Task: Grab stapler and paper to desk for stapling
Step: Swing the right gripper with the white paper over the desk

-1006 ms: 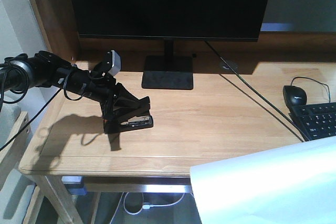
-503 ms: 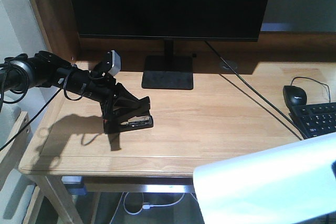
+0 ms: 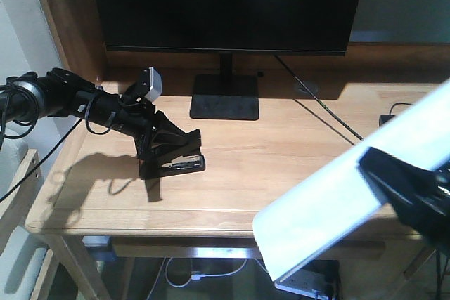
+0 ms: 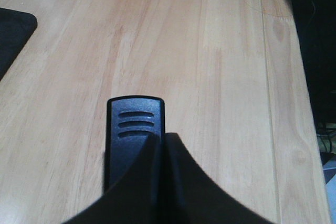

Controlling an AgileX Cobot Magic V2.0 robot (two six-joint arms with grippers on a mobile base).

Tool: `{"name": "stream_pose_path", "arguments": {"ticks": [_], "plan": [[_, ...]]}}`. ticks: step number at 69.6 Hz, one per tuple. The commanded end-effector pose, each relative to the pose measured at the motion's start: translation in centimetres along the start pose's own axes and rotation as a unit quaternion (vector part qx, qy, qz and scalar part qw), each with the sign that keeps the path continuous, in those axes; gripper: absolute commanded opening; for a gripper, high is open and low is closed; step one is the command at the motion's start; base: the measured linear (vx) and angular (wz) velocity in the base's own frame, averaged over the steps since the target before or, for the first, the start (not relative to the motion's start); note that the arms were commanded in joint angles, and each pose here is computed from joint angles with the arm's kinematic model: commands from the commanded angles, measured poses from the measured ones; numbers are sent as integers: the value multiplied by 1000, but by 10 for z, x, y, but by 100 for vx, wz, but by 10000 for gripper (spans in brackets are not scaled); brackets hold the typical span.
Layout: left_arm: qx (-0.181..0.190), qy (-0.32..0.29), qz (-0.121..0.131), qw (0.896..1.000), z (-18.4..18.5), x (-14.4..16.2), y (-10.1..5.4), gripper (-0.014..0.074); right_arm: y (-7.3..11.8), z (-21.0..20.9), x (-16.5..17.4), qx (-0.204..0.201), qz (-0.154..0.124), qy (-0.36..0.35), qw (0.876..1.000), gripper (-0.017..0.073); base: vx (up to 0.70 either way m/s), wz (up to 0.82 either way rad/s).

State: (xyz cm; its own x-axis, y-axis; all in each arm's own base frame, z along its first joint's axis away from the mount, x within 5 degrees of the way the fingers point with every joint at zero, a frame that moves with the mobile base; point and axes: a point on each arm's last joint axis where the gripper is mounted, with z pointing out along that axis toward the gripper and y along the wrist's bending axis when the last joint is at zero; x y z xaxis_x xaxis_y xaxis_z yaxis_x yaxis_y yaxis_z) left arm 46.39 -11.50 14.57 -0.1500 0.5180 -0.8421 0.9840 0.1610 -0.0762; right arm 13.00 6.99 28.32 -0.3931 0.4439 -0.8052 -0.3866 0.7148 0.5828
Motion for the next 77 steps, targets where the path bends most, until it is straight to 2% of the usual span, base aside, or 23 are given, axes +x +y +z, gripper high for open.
{"name": "stream_pose_path", "arguments": {"ticks": [1, 8, 15, 20, 30, 35, 42, 47, 60, 69, 77], "plan": [[-11, -43, 23, 999, -19, -38, -5, -6, 10, 26, -9, -31, -25, 35, 999, -8, 0, 0], [-11, -43, 23, 999, -19, -38, -5, -6, 6, 58, -5, -34, -38, 94, 994, -8, 0, 0], [-11, -43, 23, 999, -19, -38, -5, -6, 6, 83, -1, -57, -50, 146, 986, -8, 0, 0], [-11, -43, 23, 999, -19, -38, -5, -6, 8, 102, 1, -81, -62, 187, 977, -8, 0, 0], [-11, -43, 23, 999, -19, -38, -5, -6, 16, 132, 2, -146, -83, 268, 949, -8, 0, 0], [-11, -43, 23, 999, -19, -38, -5, -6, 17, 145, 1, -157, -87, 294, 939, -8, 0, 0], [-11, -43, 23, 999, -19, -38, -5, -6, 10, 161, 1, -135, -87, 317, 935, -8, 0, 0], [-11, -43, 23, 999, -19, -38, -5, -6, 2, 171, 3, -109, -83, 318, 938, -8, 0, 0], [-11, -43, 23, 999, -19, -38, -5, -6, -32, 195, 20, -14, -87, 312, 946, -8, 0, 0], [-11, -43, 23, 999, -19, -38, -5, -6, -55, 207, 36, 37, -87, 321, 942, -8, 0, 0], [-11, -43, 23, 999, -19, -38, -5, -6, -72, 214, 52, 61, -92, 340, 934, -8, 0, 0]]}}
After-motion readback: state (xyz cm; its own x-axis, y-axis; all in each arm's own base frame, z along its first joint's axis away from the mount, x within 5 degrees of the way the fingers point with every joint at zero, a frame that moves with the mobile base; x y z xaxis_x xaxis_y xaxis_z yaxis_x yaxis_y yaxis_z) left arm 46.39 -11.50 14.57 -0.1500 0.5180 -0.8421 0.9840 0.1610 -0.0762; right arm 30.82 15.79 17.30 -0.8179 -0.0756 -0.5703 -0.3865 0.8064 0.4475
